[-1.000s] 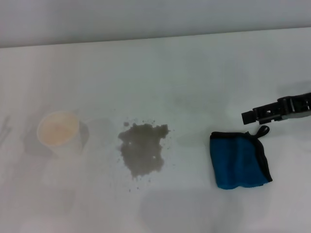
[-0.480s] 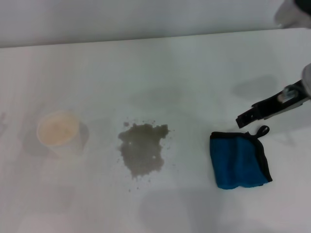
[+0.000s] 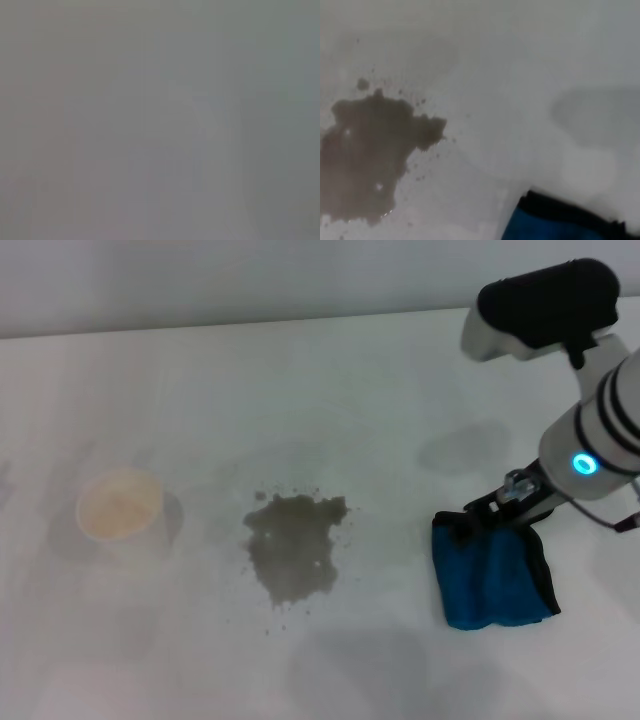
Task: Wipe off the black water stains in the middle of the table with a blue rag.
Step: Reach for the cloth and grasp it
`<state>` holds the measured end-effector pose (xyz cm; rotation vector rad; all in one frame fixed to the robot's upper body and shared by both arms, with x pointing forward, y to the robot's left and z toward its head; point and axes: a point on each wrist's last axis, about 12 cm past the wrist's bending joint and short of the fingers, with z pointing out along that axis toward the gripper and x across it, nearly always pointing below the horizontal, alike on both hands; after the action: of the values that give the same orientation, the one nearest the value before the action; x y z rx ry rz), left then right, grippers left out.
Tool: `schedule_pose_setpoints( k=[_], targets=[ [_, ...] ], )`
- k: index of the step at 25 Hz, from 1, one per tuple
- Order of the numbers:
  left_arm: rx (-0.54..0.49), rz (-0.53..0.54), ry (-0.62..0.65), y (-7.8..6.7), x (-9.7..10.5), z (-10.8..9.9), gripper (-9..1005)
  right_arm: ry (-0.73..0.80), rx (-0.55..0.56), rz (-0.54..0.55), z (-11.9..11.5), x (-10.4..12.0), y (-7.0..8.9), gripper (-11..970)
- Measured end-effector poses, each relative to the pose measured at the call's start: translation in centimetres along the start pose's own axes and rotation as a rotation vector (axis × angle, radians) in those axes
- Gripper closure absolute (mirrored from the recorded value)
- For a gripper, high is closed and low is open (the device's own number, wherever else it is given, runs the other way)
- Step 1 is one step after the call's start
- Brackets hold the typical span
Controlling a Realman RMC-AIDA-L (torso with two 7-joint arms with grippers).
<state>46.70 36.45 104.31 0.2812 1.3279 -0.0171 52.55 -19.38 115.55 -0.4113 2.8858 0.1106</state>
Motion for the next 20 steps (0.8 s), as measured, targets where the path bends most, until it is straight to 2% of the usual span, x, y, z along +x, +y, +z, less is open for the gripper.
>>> schedule_pose_setpoints(
  k=[1, 13, 20],
  targets=[
    [0.0, 0.005, -0.001, -0.1, 0.0, 0.1, 103, 0.016, 0.006, 0.012, 0.4, 0.2, 0.4, 211],
    [-0.016, 0.011, -0.007, -0.3, 0.0, 0.1, 103, 0.062, 0.055, 0.046, 2.3, 0.8, 0.7, 237],
    [-0.015, -0.001, -0.01, -0.5, 0.1, 0.4, 103, 0.066, 0.066, 0.021, 3.5, 0.5, 1.6, 274]
  ],
)
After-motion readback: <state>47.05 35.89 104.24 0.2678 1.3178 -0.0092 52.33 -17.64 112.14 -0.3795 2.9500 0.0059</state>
